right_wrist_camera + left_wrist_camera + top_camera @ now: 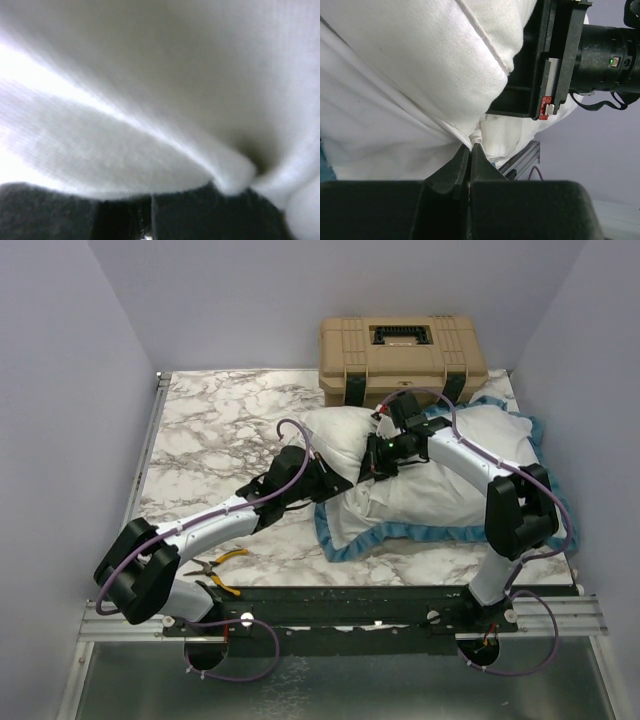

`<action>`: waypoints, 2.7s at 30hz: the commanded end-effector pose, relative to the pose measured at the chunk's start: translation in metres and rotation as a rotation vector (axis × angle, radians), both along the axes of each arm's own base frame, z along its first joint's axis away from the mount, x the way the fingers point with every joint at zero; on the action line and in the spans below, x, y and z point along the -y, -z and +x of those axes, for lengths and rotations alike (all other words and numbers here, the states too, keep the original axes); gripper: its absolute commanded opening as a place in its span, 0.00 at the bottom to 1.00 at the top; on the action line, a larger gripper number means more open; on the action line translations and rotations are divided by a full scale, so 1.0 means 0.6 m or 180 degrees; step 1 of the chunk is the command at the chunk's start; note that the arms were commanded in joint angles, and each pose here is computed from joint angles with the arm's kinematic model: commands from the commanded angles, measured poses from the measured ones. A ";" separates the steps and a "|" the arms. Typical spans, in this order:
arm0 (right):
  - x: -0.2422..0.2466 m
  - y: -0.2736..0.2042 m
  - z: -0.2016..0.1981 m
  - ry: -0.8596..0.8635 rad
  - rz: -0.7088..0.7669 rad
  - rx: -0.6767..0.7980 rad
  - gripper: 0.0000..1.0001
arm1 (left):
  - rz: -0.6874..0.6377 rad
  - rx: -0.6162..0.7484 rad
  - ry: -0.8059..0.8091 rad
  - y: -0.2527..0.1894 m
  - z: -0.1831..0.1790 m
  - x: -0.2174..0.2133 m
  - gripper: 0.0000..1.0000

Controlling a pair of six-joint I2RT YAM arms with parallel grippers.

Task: Put the pillow into the pillowcase
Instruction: Stuff the pillow into the pillowcase.

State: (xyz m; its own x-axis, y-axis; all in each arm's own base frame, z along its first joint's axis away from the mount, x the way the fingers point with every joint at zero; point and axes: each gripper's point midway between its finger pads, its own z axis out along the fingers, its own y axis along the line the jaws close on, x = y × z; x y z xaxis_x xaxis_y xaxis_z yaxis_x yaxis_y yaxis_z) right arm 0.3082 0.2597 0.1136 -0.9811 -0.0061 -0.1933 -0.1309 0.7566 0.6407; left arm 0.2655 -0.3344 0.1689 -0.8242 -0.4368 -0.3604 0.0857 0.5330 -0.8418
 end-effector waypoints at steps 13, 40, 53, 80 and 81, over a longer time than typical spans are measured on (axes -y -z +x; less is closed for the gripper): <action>0.029 0.112 -0.016 -0.0137 -0.0716 0.0412 0.00 | -0.1173 0.0627 0.0907 -0.244 -0.054 0.072 0.00; 0.014 0.108 -0.098 0.0084 -0.0171 -0.0258 0.03 | 0.0123 -0.0831 0.0121 0.077 -0.084 -0.095 0.61; 0.014 0.103 -0.088 0.0079 -0.0172 -0.0253 0.03 | 0.0115 -0.0865 0.0031 0.144 -0.044 -0.044 0.56; 0.034 0.115 -0.078 -0.0096 -0.0492 0.0000 0.00 | -0.0503 -0.0413 0.0184 -0.009 -0.061 -0.023 0.00; 0.033 0.115 -0.078 -0.0114 -0.0508 0.0015 0.00 | -0.0516 -0.0375 0.0182 -0.016 -0.059 -0.023 0.00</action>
